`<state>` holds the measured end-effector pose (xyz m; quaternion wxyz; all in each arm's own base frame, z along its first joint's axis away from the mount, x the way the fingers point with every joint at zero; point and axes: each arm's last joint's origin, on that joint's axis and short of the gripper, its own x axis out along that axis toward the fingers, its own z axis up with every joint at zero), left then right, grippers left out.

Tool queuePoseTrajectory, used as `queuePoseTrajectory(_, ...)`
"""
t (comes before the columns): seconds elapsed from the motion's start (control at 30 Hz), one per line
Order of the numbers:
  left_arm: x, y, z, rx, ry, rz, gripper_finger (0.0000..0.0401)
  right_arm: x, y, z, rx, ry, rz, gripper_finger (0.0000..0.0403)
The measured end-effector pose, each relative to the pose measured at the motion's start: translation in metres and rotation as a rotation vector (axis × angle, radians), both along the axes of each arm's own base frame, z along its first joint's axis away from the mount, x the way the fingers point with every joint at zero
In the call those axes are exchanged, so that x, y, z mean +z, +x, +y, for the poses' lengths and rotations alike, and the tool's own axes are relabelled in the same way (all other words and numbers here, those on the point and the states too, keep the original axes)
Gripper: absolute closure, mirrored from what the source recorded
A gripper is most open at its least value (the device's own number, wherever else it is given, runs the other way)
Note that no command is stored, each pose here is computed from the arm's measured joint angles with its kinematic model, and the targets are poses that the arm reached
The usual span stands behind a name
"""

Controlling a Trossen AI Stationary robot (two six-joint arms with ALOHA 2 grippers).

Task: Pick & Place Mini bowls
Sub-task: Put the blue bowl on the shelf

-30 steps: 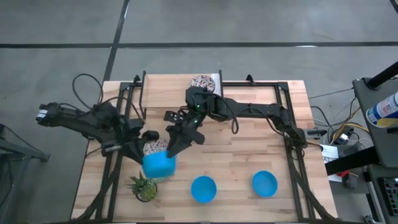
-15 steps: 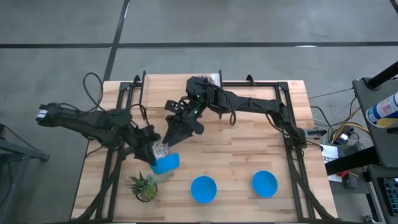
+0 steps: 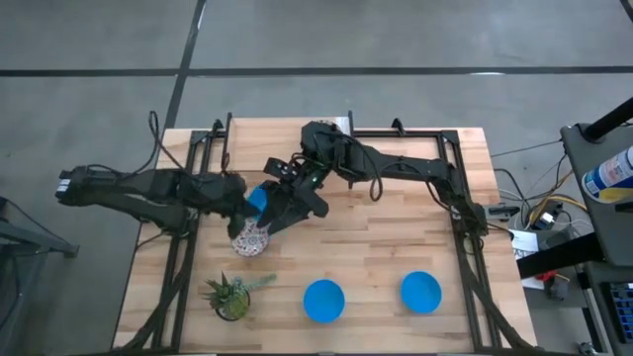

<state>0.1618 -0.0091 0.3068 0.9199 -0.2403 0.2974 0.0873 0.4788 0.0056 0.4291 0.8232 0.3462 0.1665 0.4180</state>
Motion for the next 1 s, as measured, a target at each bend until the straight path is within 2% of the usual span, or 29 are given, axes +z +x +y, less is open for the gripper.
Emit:
queuePoseTrajectory(0.3, 0.025, 0.020, 0.026, 0.045, 0.143, 0.182, 0.0401, 0.011, -0.004, 0.011, -0.138, -0.068, -0.119, 0.0170)
queuePoseTrajectory(0.57, 0.038, 0.044, 0.055, 0.101, 0.274, 0.442, 0.0401, 0.017, -0.004, 0.027, -0.164, -0.074, -0.200, 0.0170)
queuePoseTrajectory(0.7, 0.043, 0.053, 0.071, 0.102, 0.379, 0.522, 0.0401, 0.021, -0.006, 0.041, -0.152, -0.067, -0.248, 0.0170)
queuePoseTrajectory(1.0, 0.032, 0.058, 0.113, 0.161, 0.384, 0.639, 0.0401, 0.033, -0.011, 0.056, -0.128, -0.042, -0.369, 0.0170)
